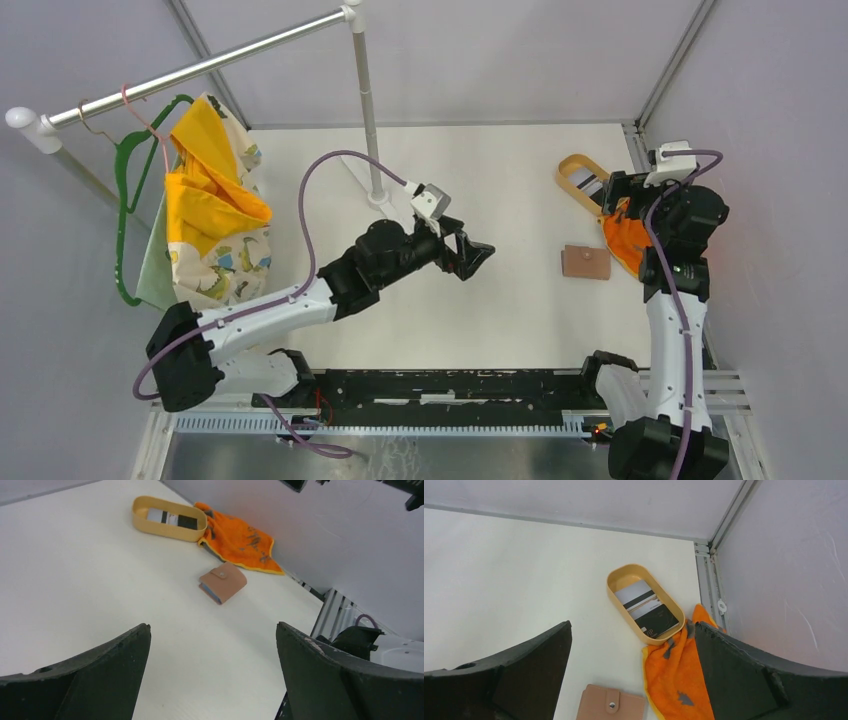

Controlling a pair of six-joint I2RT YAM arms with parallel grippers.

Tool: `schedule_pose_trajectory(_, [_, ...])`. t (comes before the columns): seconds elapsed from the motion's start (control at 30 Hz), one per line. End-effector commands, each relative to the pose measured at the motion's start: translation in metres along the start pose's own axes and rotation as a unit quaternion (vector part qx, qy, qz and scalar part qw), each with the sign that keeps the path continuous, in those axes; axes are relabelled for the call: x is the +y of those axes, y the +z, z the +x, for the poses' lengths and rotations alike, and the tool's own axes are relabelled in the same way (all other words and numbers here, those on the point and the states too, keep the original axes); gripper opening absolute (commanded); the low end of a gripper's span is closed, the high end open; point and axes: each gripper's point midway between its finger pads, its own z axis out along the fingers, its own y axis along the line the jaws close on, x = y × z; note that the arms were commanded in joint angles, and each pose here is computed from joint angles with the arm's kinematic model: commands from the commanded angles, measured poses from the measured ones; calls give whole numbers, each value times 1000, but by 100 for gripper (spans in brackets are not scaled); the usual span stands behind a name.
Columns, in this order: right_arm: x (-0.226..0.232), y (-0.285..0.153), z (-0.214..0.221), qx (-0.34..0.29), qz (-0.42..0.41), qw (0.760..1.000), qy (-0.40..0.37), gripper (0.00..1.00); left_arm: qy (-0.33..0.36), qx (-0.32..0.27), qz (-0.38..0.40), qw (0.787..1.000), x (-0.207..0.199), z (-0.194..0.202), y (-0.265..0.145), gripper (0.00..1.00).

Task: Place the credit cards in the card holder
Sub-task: Open the card holder at the center of the board.

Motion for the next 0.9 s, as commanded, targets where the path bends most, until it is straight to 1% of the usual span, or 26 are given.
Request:
schedule_pose_trajectory(0.0, [11,0,-13,-36,-23,999,24,98,-28,12,-60,998,25,12,-28,100])
schedule_pose_trajectory(0.07, [21,3,-7,-36,-56,998,18,98,-39,2,-89,995,38,14,-39,100])
schedule_pose_trajectory(0.1, [31,5,0,-31,-85,996,9,98,-48,-4,-105,993,46,16,-44,100])
schedule_pose_trajectory(0.13, [40,7,2,-40,-116,992,-8,98,-56,-7,-121,991,54,19,-50,100])
schedule_pose_trajectory(0.2, [70,7,20,-48,-210,976,-42,98,-66,-11,-142,988,69,25,-58,100])
schedule_pose_trajectory(0.23, [82,7,32,-51,-248,966,-52,98,-71,-8,-139,988,73,30,-61,100])
schedule_pose_trajectory(0.27, [92,7,44,-51,-278,958,-48,98,-76,-9,-140,987,78,34,-63,100])
schedule_pose_trajectory(0.33, [97,14,63,-33,-301,952,-39,98,-78,-3,-145,986,87,46,-66,100])
schedule_pose_trajectory(0.4, [94,25,84,1,-302,952,-56,98,-78,8,-151,985,93,59,-67,100])
schedule_pose_trajectory(0.5, [79,40,112,53,-269,956,-102,98,-80,29,-151,985,100,81,-63,100])
schedule_pose_trajectory(0.57, [78,43,134,87,-267,954,-108,98,-80,47,-145,985,102,95,-58,100])
schedule_pose_trajectory(0.63, [78,44,150,106,-272,946,-137,98,-85,70,-133,985,100,105,-50,100])
schedule_pose_trajectory(0.7, [69,44,162,135,-255,946,-151,98,-94,92,-109,985,92,111,-45,99])
schedule_pose_trajectory(0.77, [62,42,169,160,-244,943,-163,98,-89,110,-90,986,85,113,-43,97])
schedule_pose_trajectory(0.87, [52,41,179,180,-219,943,-174,98,-67,126,-101,985,90,113,-43,96])
